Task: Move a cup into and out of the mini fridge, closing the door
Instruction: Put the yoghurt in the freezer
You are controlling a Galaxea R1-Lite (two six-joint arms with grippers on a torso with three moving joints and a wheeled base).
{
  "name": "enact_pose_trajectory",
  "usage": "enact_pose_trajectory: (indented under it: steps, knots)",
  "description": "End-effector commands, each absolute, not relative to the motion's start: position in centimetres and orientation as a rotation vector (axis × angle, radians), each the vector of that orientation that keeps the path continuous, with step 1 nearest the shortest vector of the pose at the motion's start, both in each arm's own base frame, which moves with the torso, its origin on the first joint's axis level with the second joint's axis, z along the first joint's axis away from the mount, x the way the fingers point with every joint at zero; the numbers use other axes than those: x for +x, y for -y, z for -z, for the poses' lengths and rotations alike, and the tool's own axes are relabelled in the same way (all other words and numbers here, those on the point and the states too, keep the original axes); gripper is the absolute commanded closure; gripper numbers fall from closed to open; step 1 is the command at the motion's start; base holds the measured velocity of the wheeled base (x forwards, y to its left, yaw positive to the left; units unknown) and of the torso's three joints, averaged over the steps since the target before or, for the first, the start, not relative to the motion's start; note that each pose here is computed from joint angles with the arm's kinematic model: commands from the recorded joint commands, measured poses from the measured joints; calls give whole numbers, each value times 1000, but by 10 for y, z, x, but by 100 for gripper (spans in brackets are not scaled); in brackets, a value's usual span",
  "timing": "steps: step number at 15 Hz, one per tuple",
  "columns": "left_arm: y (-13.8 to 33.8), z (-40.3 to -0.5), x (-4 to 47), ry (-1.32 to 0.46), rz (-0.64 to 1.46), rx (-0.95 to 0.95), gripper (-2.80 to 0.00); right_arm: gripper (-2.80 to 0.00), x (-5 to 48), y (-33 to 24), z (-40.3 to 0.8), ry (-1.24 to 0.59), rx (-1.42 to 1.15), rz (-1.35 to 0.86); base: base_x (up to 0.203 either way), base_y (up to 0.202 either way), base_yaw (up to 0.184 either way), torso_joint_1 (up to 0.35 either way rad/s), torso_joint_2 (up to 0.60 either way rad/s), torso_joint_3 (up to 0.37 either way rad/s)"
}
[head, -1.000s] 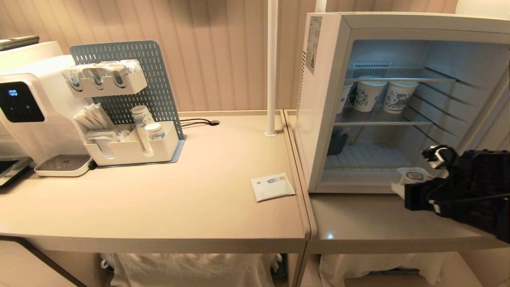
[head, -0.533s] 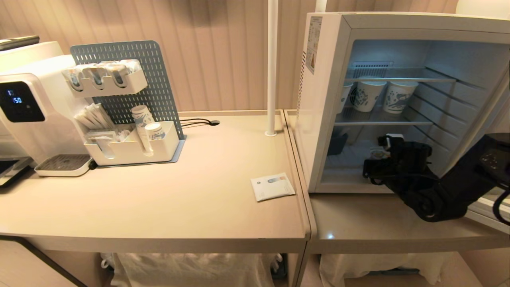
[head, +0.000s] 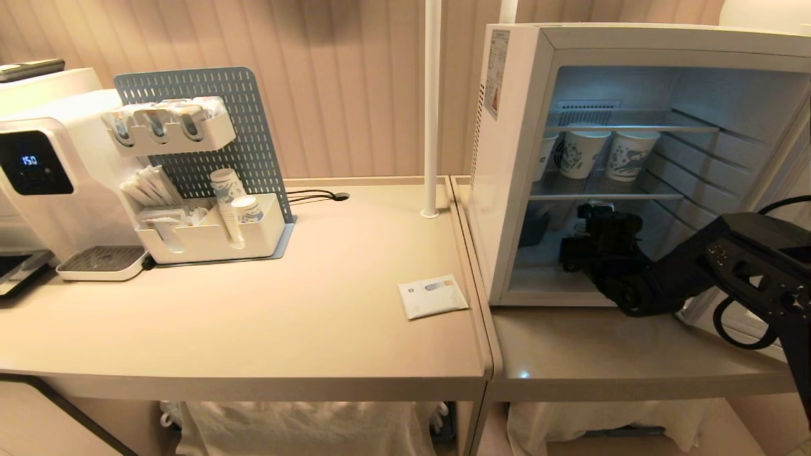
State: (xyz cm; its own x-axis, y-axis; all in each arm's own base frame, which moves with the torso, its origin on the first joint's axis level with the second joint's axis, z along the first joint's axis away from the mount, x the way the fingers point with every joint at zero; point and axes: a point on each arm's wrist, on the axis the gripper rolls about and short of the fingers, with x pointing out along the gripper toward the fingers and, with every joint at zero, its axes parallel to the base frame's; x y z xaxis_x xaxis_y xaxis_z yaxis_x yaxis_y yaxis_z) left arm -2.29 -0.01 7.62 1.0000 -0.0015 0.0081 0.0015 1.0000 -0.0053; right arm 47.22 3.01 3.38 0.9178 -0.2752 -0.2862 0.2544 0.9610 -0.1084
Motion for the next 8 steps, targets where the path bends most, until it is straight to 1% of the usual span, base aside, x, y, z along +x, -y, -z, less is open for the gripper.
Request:
enact_pose_trajectory:
  steps: [1, 4, 8]
  knots:
    - [0, -76, -23, 7, 1, -6, 0, 0, 481, -31, -21, -326, -75, 273, 0, 0, 0, 0, 0, 0]
    - [0, -76, -23, 6, 2, -6, 0, 0, 483, -28, -19, -358, -86, 301, 0, 0, 0, 0, 0, 0]
    - [0, -76, -23, 8, 2, -6, 0, 0, 476, -21, -27, -357, -75, 311, 0, 0, 0, 0, 0, 0]
